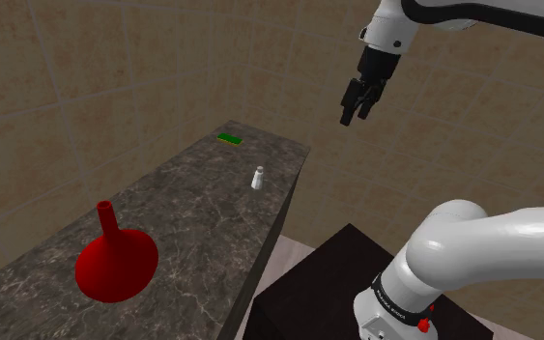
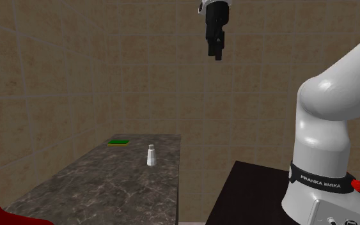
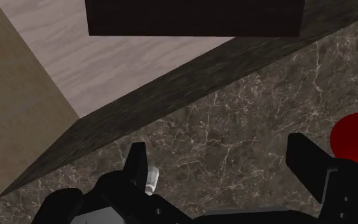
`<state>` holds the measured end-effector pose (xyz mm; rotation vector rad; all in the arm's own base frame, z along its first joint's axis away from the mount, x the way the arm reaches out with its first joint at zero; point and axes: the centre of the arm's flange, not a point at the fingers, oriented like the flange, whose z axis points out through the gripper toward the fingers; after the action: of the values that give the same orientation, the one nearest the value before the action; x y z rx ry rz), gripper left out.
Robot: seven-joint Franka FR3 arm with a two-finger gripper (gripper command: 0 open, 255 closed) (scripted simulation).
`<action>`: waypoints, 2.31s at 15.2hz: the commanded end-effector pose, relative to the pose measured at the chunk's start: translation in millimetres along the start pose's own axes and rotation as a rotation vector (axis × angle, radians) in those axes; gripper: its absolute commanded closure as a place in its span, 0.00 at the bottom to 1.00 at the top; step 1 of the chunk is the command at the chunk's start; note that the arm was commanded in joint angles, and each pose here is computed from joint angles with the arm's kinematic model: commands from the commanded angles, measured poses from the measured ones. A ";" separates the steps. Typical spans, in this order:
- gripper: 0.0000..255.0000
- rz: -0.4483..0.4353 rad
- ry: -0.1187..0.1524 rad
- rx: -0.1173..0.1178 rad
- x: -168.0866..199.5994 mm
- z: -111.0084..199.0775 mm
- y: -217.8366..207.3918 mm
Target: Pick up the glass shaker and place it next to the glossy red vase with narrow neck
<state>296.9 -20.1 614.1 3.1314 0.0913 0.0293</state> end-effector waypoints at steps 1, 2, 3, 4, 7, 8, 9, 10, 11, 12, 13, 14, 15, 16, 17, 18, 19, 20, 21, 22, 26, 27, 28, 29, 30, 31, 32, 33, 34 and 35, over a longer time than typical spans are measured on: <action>0.00 0.000 0.000 0.000 0.0 0.0 0.0; 0.00 0.001 0.000 0.002 8.7 9.4 3.5; 0.00 0.003 0.000 0.004 17.5 18.8 6.9; 0.00 0.004 0.000 0.006 26.2 28.2 10.3; 0.00 0.009 -0.001 0.012 52.4 56.4 20.6; 0.00 0.010 -0.001 0.014 61.1 65.9 24.0; 0.00 0.012 -0.001 0.016 69.8 75.3 27.4; 0.00 0.013 -0.001 0.018 78.5 84.8 30.8; 0.00 0.015 -0.001 0.020 87.2 94.2 34.2; 0.00 0.016 -0.001 0.022 95.9 103.7 37.6; 0.00 0.017 -0.001 0.024 104.6 113.2 41.0; 0.00 0.019 -0.001 0.026 113.3 122.6 44.4; 0.00 0.020 -0.001 0.028 122.0 132.1 47.7; 0.00 0.022 -0.002 0.030 130.6 141.6 51.1; 0.00 0.023 -0.002 0.032 139.3 151.1 54.5; 0.00 0.025 -0.002 0.034 147.9 160.6 57.8; 0.00 0.026 -0.002 0.036 156.6 170.2 61.2; 0.00 0.028 -0.002 0.038 165.2 179.7 64.5; 0.00 0.029 -0.002 0.041 173.9 189.2 67.8; 0.00 0.031 -0.002 0.043 182.5 198.8 71.1; 0.00 0.036 -0.003 0.051 217.0 237.0 84.4; 0.00 0.038 -0.003 0.053 225.6 246.6 87.6; 0.00 0.039 -0.003 0.055 234.2 256.2 90.9; 0.00 0.041 -0.003 0.057 242.8 265.8 94.2; 0.00 0.042 -0.003 0.059 251.3 275.4 97.5; 0.00 0.044 -0.003 0.061 259.9 285.0 100.7; 0.00 0.045 -0.003 0.063 268.5 294.6 104.0; 0.00 0.046 -0.003 0.065 277.1 304.2 107.2; 0.00 0.048 -0.003 0.067 285.6 313.9 110.5; 0.00 0.049 -0.003 0.069 294.2 323.5 113.7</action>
<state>592.6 -118.9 306.0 3.1995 0.0175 0.0209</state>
